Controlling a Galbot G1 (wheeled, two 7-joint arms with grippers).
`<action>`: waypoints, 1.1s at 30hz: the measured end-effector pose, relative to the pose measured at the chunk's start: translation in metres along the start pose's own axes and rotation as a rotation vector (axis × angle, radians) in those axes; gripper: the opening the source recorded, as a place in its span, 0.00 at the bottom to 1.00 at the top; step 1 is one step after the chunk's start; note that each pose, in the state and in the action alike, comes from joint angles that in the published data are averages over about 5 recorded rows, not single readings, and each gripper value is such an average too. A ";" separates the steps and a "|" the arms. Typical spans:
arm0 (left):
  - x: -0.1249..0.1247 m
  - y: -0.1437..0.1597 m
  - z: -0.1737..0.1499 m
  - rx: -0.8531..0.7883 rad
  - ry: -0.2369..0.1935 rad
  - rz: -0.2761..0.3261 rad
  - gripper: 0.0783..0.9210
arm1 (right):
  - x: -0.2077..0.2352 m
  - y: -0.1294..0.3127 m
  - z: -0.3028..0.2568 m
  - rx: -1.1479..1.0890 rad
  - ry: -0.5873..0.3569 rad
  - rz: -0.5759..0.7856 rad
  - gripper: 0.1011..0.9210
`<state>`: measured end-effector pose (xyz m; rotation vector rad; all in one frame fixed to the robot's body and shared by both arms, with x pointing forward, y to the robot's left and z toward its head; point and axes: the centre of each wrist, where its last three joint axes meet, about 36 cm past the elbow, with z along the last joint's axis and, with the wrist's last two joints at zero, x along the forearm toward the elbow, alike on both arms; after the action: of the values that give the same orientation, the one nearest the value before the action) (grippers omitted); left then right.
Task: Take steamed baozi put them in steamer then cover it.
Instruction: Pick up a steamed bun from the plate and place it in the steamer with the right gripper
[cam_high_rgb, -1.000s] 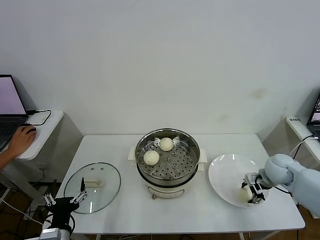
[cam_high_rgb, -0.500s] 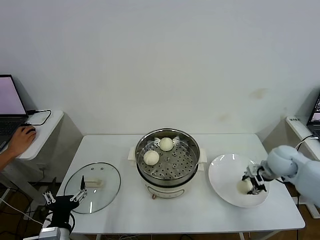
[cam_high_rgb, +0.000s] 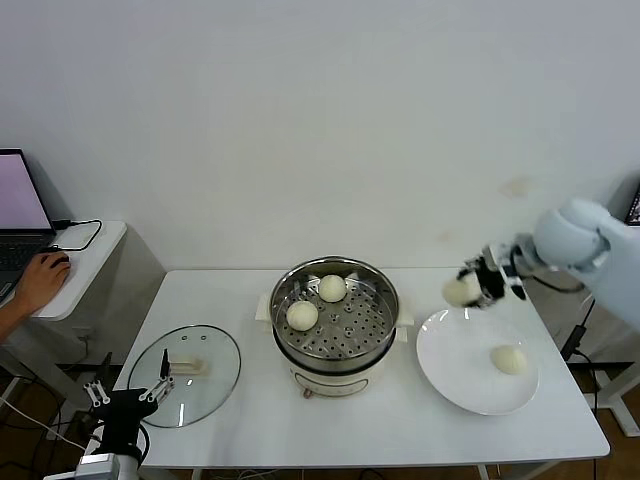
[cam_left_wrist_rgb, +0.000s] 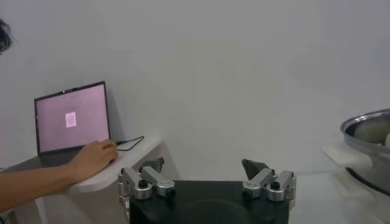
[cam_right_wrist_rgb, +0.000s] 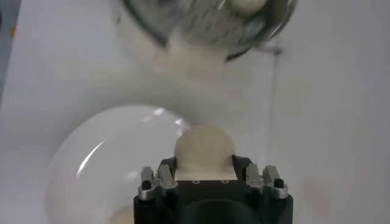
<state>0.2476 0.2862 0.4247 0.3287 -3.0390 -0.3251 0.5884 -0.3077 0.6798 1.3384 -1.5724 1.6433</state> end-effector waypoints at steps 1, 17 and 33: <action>0.000 0.000 0.000 0.001 0.000 -0.002 0.88 | 0.000 -0.005 -0.011 0.023 -0.016 0.002 0.60; 0.003 0.005 -0.008 0.008 -0.016 -0.038 0.88 | -0.066 -0.025 -0.134 0.461 -0.172 -0.099 0.59; 0.005 0.006 -0.010 0.026 -0.018 -0.064 0.88 | -0.121 -0.016 -0.187 0.832 -0.192 -0.221 0.60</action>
<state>0.2421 0.2890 0.4360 0.4283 -3.0571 -0.2942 0.5928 -0.0961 0.6088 2.0318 -0.7654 2.1645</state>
